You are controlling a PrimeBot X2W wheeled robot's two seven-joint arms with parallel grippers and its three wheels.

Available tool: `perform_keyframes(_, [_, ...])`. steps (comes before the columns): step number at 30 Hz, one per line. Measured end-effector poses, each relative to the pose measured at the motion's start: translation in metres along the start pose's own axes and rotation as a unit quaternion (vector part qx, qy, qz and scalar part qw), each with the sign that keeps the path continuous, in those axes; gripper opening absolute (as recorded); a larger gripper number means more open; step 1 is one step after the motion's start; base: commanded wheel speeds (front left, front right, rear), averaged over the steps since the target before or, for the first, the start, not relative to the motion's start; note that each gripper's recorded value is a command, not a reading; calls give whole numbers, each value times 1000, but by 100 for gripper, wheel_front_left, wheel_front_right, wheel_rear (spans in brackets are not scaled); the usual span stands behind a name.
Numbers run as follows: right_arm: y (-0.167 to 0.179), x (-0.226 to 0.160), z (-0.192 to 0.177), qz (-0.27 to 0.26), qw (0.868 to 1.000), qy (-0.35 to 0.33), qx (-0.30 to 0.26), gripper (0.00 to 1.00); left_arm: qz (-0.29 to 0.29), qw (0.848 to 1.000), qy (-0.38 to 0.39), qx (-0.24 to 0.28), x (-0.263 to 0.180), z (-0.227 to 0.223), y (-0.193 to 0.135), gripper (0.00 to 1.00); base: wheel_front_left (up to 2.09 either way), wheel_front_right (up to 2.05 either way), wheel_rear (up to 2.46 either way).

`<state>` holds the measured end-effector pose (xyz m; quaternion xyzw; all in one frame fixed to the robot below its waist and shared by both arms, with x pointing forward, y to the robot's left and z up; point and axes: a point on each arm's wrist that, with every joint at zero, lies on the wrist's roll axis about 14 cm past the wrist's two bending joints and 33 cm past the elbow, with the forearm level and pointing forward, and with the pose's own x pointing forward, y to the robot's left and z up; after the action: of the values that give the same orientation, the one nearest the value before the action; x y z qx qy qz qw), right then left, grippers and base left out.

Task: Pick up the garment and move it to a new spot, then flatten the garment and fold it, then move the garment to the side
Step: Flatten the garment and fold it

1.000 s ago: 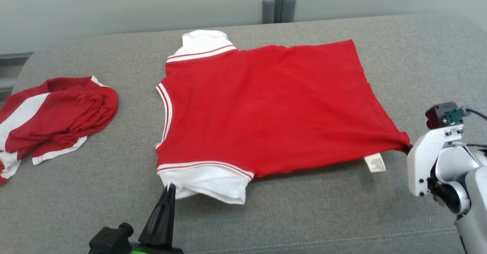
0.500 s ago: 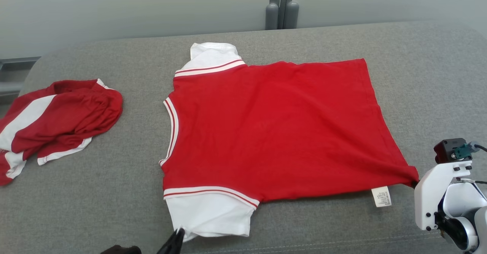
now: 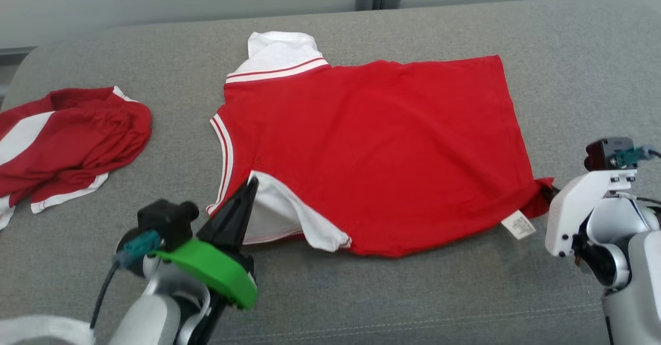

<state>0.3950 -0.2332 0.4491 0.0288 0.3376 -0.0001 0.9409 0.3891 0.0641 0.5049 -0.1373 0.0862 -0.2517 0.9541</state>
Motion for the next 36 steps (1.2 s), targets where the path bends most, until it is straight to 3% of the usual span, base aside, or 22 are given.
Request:
perform_keyframes(6, [3,28,20,4,1000,3,-6,0,0,1000,-7,30,51,15,21,0,0,0,0])
perform_keyframes(16, [4,65,17,5,1000,24,-9,0,2,998,10,65,105,11,45,0,0,0,0])
perform_keyframes(24, [-7,75,17,-8,1000,15,-10,0,-15,994,39,98,126,0,48,0,0,0,0])
perform_keyframes(36, [-16,76,14,-24,1000,9,-16,0,-19,994,10,108,141,16,50,0,0,0,0])
